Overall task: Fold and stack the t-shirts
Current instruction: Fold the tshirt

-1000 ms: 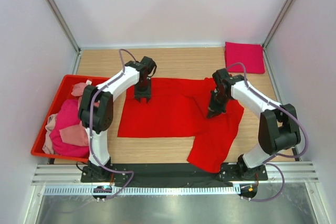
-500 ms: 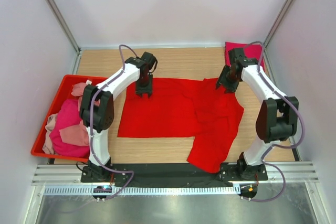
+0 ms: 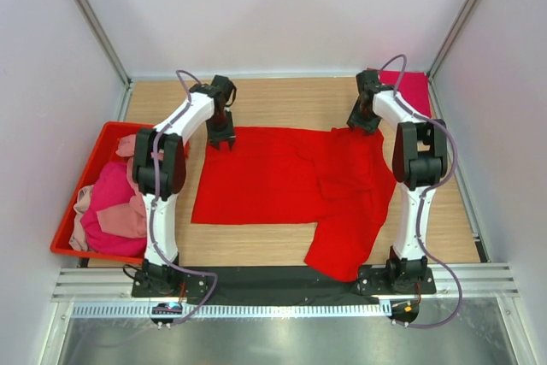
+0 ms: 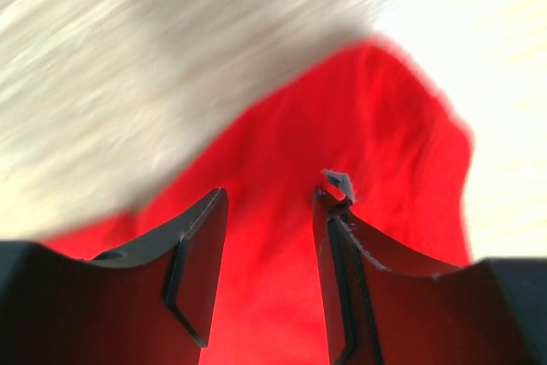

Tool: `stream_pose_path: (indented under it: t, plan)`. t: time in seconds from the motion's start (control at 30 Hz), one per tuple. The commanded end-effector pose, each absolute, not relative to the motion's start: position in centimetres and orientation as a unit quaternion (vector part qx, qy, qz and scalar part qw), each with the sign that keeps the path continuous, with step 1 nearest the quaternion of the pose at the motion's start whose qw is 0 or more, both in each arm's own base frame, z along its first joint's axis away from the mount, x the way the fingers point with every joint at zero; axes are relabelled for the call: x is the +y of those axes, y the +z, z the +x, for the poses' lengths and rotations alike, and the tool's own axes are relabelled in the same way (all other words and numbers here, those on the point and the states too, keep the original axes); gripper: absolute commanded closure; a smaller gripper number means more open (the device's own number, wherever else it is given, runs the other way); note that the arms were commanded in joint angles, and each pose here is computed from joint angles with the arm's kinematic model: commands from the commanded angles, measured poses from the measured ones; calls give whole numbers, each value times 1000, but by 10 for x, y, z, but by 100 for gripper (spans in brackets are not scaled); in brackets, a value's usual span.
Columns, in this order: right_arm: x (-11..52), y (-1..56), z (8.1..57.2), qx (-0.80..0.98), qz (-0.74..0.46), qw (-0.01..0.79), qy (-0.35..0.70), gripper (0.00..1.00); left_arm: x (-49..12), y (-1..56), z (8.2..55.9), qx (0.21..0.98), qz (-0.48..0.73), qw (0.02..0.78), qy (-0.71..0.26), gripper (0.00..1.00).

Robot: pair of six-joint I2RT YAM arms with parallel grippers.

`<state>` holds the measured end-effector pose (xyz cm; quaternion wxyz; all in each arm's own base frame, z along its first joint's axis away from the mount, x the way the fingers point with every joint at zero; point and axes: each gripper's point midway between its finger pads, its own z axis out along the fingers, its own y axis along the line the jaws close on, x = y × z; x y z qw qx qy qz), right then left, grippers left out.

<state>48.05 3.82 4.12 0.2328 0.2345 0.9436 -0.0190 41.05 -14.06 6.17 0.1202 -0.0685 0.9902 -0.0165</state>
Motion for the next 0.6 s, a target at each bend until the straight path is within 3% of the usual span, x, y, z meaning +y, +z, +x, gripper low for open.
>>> stream_pose_path:
  t: [0.0,0.17,0.4,0.57]
  plan:
    - [-4,48,506,923,271,260,-81,48,-136,63,416,991,-73,114,-24,61]
    - [-38,40,507,921,268,244,-144,49,-129,60,417,990,-72,117,-15,60]
    - [-40,44,504,926,248,236,-162,49,-130,60,422,990,-69,119,-16,59]
    - [-40,91,507,916,234,281,-167,48,-135,67,436,989,-67,131,-23,59]
